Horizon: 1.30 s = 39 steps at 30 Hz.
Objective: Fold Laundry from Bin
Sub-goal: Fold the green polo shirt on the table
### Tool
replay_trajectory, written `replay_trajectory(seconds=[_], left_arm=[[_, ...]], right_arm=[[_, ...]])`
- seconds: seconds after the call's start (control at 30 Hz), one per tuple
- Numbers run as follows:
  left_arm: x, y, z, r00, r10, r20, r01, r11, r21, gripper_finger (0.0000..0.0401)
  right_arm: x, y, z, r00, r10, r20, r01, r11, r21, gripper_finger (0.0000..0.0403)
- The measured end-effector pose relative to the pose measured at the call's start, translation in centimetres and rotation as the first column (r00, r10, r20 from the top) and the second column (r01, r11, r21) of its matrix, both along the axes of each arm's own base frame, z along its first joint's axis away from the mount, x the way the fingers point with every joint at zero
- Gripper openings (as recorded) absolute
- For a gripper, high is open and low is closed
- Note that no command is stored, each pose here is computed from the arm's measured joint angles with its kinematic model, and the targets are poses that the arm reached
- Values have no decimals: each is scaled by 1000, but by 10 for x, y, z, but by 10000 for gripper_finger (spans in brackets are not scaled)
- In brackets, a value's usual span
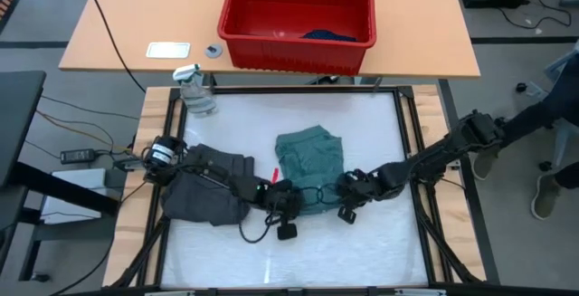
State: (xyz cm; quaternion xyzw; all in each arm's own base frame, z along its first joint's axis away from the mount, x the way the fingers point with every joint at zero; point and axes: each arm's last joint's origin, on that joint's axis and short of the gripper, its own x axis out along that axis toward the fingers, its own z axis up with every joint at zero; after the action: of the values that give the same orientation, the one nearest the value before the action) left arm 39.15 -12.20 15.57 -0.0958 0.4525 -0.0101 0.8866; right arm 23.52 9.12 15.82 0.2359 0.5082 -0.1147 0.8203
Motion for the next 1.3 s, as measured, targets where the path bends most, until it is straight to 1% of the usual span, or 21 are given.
replay_trajectory(seconds=[0.2, 0.27, 0.37, 0.53, 0.63, 0.77, 0.93, 1.07, 1.13, 1.2, 1.3], left_arm=[[-2, -31, 23, 1000, -5, -29, 4, 999, -52, 11], [-4, -41, 31, 998, -24, -57, 21, 998, -58, 11], [-6, -58, 47, 997, -61, -54, 57, 997, -60, 11], [-5, -74, 78, 995, -99, -25, 97, 993, -69, 11], [-3, -73, 94, 997, -78, -17, 77, 996, -41, 11], [2, -55, 107, 1000, 18, -20, -17, 998, 62, 11], [10, -26, 116, 994, 96, -50, -92, 992, 88, 11], [16, 0, 115, 985, 157, -76, -149, 984, 101, 11], [21, 19, 113, 976, 201, -84, -192, 976, 105, 11], [26, 43, 106, 965, 251, -82, -242, 965, 99, 11], [33, 85, 96, 951, 294, -98, -292, 956, 32, 11]], right_arm=[[-9, 34, 18, 1000, -6, 26, 3, 992, 124, 19], [-9, 48, 29, 999, 11, 48, -19, 985, 169, 19], [-9, 66, 50, 997, 33, 71, -47, 977, 208, 19], [-9, 80, 81, 996, 58, 64, -71, 973, 218, 19], [-10, 80, 94, 997, 67, 33, -72, 979, 192, 19], [-9, 66, 100, 998, 52, -29, -48, 990, 132, 19], [-8, 41, 108, 999, 33, -41, -29, 996, 86, 19], [-7, 6, 114, 999, -27, -42, 29, 998, 58, 19], [-7, -18, 107, 996, -47, -69, 53, 995, 79, 19], [-10, -43, 91, 990, -69, -125, 85, 988, 131, 19], [-17, -77, 67, 985, -97, -143, 130, 962, 242, 19]])
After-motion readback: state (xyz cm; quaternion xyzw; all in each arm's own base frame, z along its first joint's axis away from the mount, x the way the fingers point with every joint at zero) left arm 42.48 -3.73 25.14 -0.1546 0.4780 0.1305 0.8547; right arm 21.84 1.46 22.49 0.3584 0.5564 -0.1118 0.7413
